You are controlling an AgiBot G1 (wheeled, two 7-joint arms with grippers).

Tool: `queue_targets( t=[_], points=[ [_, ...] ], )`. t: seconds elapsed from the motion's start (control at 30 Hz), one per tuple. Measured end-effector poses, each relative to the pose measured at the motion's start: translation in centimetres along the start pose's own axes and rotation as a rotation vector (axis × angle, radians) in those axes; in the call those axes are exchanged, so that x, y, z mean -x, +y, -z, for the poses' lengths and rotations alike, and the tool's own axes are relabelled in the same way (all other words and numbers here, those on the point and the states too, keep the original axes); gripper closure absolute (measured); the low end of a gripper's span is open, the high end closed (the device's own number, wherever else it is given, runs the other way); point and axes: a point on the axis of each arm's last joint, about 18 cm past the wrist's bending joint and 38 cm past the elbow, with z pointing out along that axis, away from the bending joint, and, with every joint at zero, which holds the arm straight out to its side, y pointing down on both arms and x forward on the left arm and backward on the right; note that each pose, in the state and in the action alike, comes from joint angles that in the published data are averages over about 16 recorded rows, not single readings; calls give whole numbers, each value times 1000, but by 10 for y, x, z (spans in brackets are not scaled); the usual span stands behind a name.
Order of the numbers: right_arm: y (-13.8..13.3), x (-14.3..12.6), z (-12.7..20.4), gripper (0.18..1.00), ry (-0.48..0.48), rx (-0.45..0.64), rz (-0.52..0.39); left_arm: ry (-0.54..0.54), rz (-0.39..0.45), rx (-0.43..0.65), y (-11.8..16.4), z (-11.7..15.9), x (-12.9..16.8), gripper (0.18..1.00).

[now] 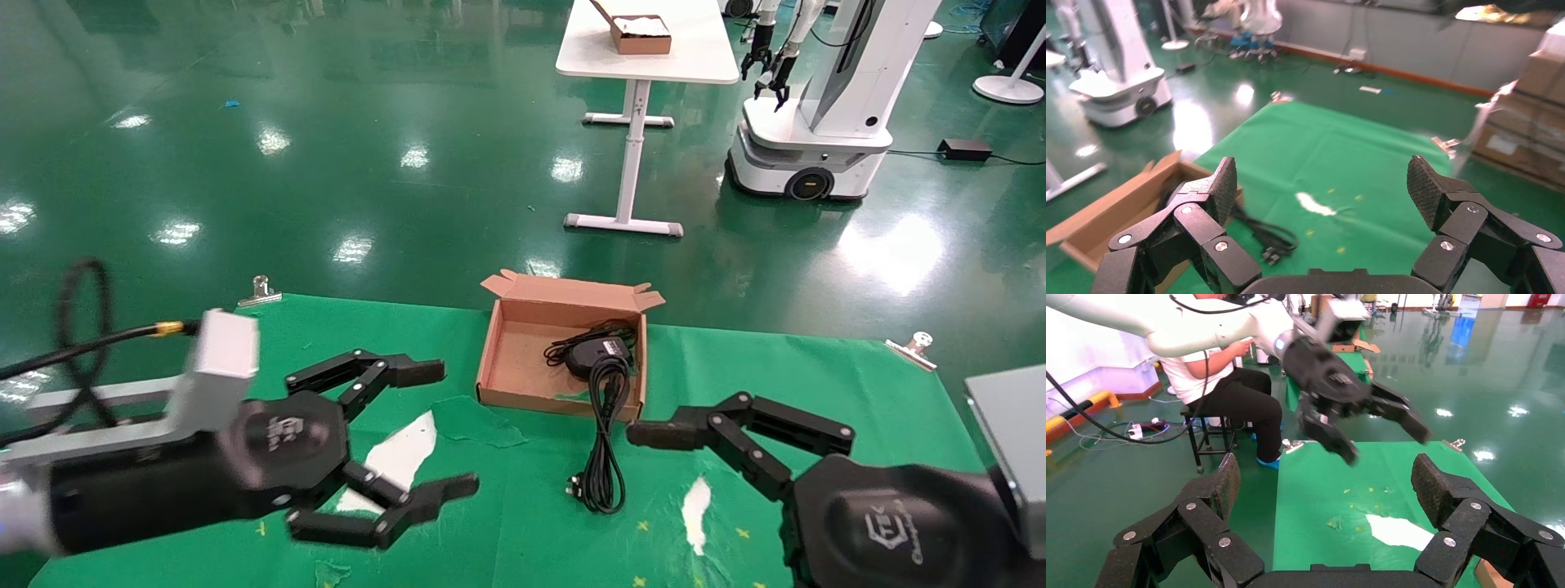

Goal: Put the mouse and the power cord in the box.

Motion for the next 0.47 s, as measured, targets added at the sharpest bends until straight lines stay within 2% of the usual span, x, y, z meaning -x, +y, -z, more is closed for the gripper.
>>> queue_targets(
  t=[0.23,0.47],
  points=[
    [0,0,0,178,-1,0,0,75,-20,-49,-22,27,-28,184],
    [0,0,0,178,-1,0,0,114,-35,-64,-32,39,-43,184]
  ],
)
